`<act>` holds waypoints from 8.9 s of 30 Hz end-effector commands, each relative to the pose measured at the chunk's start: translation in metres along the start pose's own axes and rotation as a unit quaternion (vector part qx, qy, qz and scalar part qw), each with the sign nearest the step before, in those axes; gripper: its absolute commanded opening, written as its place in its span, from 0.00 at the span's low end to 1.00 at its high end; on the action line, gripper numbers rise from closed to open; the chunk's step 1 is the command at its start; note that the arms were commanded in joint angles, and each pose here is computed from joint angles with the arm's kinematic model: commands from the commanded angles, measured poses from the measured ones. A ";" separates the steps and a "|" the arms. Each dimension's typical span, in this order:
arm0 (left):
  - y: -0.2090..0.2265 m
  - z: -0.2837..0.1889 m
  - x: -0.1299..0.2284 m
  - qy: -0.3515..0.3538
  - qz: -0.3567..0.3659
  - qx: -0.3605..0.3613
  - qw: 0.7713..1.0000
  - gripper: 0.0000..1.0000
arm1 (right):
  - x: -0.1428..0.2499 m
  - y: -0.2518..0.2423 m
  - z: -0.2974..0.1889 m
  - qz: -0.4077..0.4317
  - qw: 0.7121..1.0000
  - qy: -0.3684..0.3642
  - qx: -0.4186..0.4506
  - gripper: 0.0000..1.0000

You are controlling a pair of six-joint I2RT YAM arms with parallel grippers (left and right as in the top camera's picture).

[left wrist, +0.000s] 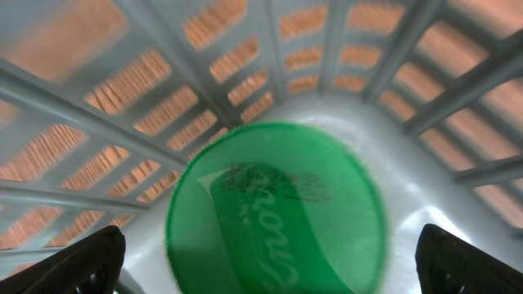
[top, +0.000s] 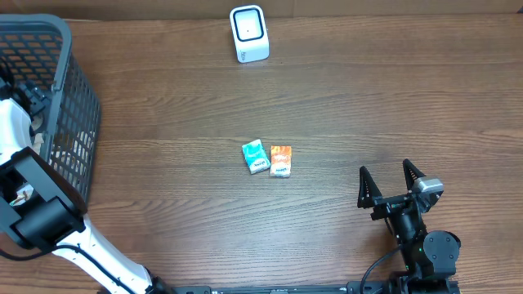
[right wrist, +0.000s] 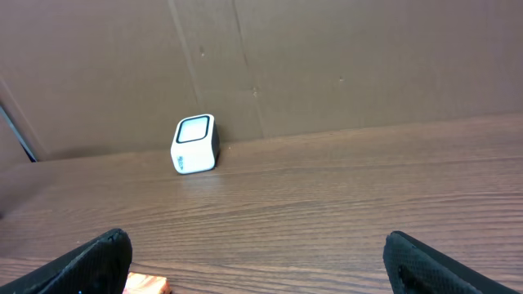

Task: Scan the item barcode
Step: 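Move the left gripper back into the basket over the green-lidded jar, then grasp the green-lidded jar with the left gripper and lift it, then carry the jar under the scanner and place it on the table, then return the left gripper into the basket above the Pantree bag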

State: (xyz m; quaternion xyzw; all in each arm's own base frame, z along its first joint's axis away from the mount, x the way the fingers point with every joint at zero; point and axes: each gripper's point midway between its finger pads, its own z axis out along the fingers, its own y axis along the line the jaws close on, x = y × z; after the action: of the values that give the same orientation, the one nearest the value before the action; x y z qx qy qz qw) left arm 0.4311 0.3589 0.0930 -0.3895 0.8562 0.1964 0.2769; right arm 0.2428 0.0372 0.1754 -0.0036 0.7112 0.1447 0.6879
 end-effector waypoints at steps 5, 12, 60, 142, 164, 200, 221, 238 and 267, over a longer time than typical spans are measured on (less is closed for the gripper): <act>0.004 0.027 0.019 0.020 -0.002 -0.013 1.000 0.93 | 0.001 -0.002 0.000 -0.002 1.000 -0.004 0.003 1.00; 0.001 0.027 0.008 -0.001 -0.007 -0.007 1.000 0.64 | 0.001 -0.002 0.000 -0.002 1.000 -0.004 0.003 1.00; -0.047 -0.403 -0.034 -0.173 0.020 0.380 0.908 0.48 | 0.001 -0.002 0.000 -0.002 1.000 -0.004 0.003 1.00; -0.181 -0.417 0.052 -0.013 0.173 0.326 0.929 0.73 | 0.001 -0.002 0.000 -0.002 1.000 -0.004 0.003 1.00; 0.074 -0.315 -0.006 0.036 -0.145 0.118 0.982 0.77 | 0.001 -0.002 0.000 -0.002 1.000 -0.004 0.003 1.00; 0.065 -0.136 0.029 0.129 -0.027 0.110 0.985 0.99 | 0.001 -0.002 0.000 -0.002 1.000 -0.004 0.003 1.00; 0.030 -0.045 0.103 0.260 0.056 0.150 0.952 0.85 | 0.001 -0.002 0.000 -0.002 1.000 -0.004 0.003 1.00; 0.028 -0.038 0.094 0.234 0.072 0.154 0.957 0.89 | 0.001 -0.002 0.000 -0.002 1.000 -0.004 0.003 1.00; 0.016 0.005 0.128 0.271 0.094 0.166 0.944 0.87 | 0.001 -0.002 0.000 -0.002 1.000 -0.004 0.003 1.00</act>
State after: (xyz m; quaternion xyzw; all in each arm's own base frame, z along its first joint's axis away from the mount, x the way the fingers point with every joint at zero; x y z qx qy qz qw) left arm 0.3501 0.3071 0.0353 -0.3129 0.9447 -0.0227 0.0959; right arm 0.2428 0.0372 0.1753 -0.0034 0.7114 0.1448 0.6877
